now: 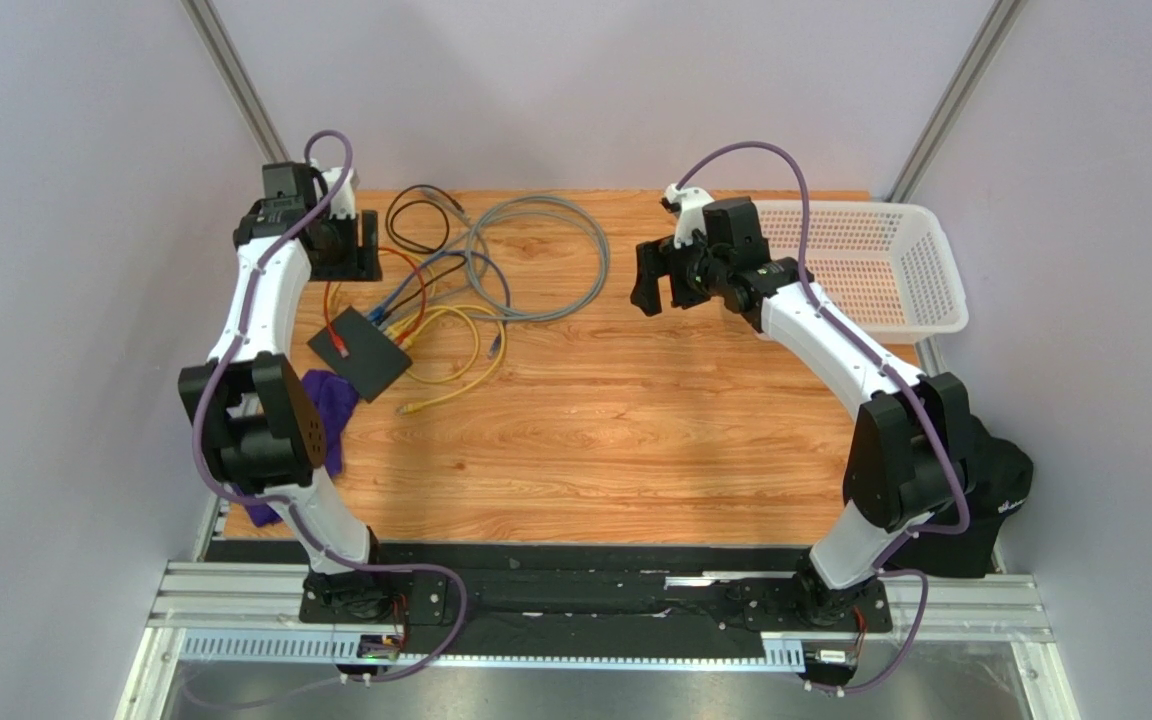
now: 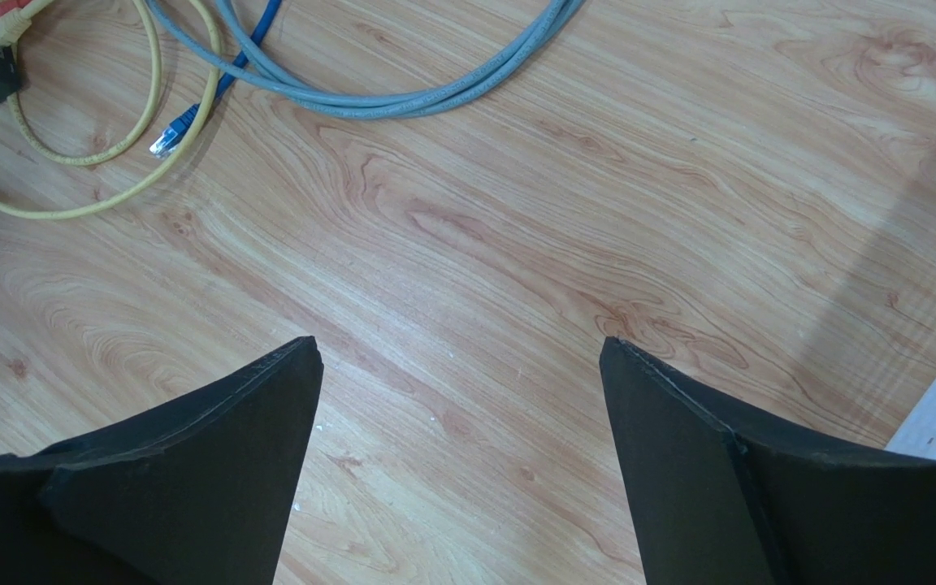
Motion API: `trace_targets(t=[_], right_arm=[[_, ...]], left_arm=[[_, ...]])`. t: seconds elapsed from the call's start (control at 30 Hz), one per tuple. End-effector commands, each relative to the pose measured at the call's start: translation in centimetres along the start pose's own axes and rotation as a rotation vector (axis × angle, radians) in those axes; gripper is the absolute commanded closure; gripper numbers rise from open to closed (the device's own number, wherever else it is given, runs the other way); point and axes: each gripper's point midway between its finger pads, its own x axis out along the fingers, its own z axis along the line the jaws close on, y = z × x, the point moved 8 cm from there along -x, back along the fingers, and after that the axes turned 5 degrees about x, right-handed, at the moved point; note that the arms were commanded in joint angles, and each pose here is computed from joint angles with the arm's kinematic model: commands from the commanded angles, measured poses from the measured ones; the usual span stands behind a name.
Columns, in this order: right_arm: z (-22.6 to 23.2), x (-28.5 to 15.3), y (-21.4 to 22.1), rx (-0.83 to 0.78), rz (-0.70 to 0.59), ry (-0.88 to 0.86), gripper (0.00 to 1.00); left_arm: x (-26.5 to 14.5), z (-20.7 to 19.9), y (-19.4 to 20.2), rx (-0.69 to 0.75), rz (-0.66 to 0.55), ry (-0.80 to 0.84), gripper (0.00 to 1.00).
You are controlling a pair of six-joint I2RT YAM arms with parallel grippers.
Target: Pull the plug from the switch port
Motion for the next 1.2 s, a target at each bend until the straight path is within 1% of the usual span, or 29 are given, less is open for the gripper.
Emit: trace_targets(t=[0.0,0.03,0.1,0.13,0.2,0.23,0.33,0.47,0.53,0.63,0.7,0.83,0.93,1.17], right_arm=[[0.8,-0.2,-0.4,-0.012,-0.026,-0.052,0.11],[1.0,-0.3,-0.3,-0.018,-0.027,-0.054,0.11],[1.2,-0.4,0.2,-0.02,-0.011,-0.054,0.11],[1.2,-0.5,0.3,-0.02,-0.008,-0.053,0.11],[1.2,-1.0,0.5,-0.023,-0.009,-0.049,0.11],[1.1,-1.0,0.9,-0.022,0.0,-0.04,0.1],[1.0,-1.4,1.6,-0.02,0.011,-0.032,0.1],[1.0,-1.7,1.9,-0.024,0.013,-0.03,0.1],[1.0,-1.9,1.9,-0.031,0.01,-0.023,0.1],[0.9,-2.0,1.9,-0.033,0.003,-0.006,0.1],[0.7,-1.9,1.8,-0.061,0.004,-0.001,0.1],[0.7,-1.7,2.0,-0.059,0.017,-0.006,0.1],[0.7,-1.7,2.1,-0.058,0.02,-0.009,0.1],[0.6,-1.4,2.5,-0.053,0.034,-0.008,0.1]], left_arm=[[2.1,2.4,0.2,-0.071,0.081,-0.019,0.28],[3.8,2.7,0.7,-0.07,0.122,-0.013,0.29],[4.6,3.6,0.2,-0.07,0.133,-0.026,0.28],[5.8,3.9,0.6,-0.081,0.153,-0.009,0.29],[6.4,4.7,-0.1,-0.09,0.125,0.021,0.29],[7.5,4.5,0.1,-0.093,0.121,0.099,0.3],[9.0,5.1,0.2,-0.06,0.141,0.125,0.31],[10.9,6.4,0.4,-0.014,0.196,0.082,0.3],[11.7,7.2,0.4,-0.001,0.209,0.048,0.31],[12.4,7.6,0.5,0.044,0.204,0.031,0.31],[13.1,7.8,1.0,0.07,0.224,0.032,0.31],[13.2,8.2,2.5,0.114,0.295,0.012,0.32],[12.8,7.5,3.6,0.134,0.31,0.058,0.34],[11.5,4.9,5.2,0.055,0.329,0.189,0.39]])
